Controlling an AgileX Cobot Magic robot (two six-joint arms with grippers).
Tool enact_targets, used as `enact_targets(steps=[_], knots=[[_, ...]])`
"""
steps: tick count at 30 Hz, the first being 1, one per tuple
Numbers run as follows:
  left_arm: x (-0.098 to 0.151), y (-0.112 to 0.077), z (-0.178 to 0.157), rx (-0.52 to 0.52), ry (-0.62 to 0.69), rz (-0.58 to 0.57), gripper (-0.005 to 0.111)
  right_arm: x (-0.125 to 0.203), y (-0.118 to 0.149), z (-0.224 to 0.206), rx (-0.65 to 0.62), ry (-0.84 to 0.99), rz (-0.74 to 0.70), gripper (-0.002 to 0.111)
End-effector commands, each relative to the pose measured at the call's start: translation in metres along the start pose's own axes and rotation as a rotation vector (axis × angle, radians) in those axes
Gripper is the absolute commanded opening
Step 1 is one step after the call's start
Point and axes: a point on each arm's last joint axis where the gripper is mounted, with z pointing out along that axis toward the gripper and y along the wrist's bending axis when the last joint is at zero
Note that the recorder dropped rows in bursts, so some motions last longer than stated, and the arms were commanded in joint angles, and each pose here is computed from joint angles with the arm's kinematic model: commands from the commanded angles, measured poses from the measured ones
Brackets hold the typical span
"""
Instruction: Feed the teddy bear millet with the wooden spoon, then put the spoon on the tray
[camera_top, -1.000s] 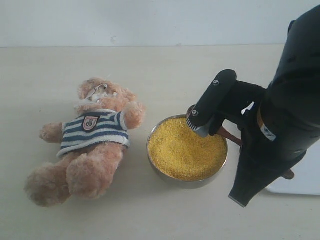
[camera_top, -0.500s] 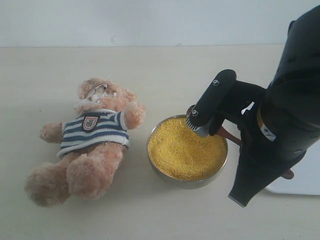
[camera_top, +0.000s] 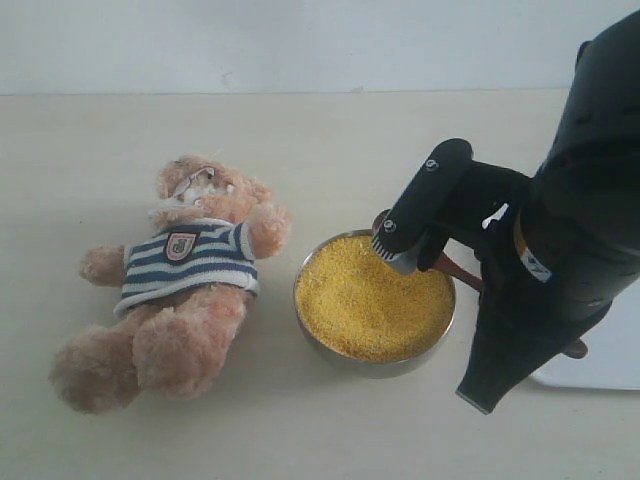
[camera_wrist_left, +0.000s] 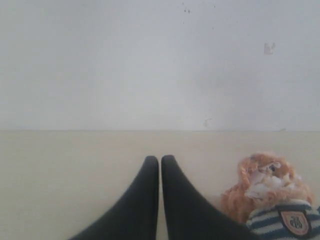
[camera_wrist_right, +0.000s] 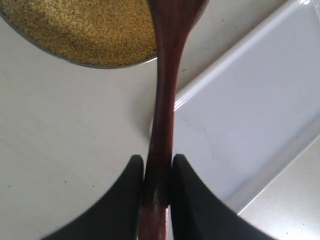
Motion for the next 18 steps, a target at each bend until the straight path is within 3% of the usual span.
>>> enact_targets(steps=[1, 6, 9, 12, 15, 18], knots=[[-0.01, 0.0, -0.001, 0.004, -0.099, -0.026, 0.004, -0.001, -0.002, -0.004, 0.005, -0.024, 0.006, -0.001], [-0.024, 0.001, -0.003, 0.039, -0.255, -0.354, 0.004, -0.001, -0.002, -0.004, 0.007, -0.015, -0.023, -0.001], [-0.026, 0.001, -0.004, 0.055, -0.273, -0.454, 0.004, -0.001, -0.001, -0.002, 0.01, 0.008, -0.043, -0.001], [-0.023, 0.001, -0.003, 0.077, -0.234, -0.68, 0.004, -0.001, 0.001, 0.004, 0.019, 0.068, -0.065, -0.001], [-0.016, 0.0, -0.002, 0.057, -0.158, -0.701, 0.004, -0.002, 0.002, 0.012, 0.032, 0.127, -0.098, -0.001], [-0.002, -0.001, -0.001, 0.001, 0.019, -0.667, 0.004, -0.009, 0.001, 0.013, 0.052, 0.148, -0.114, -0.001]])
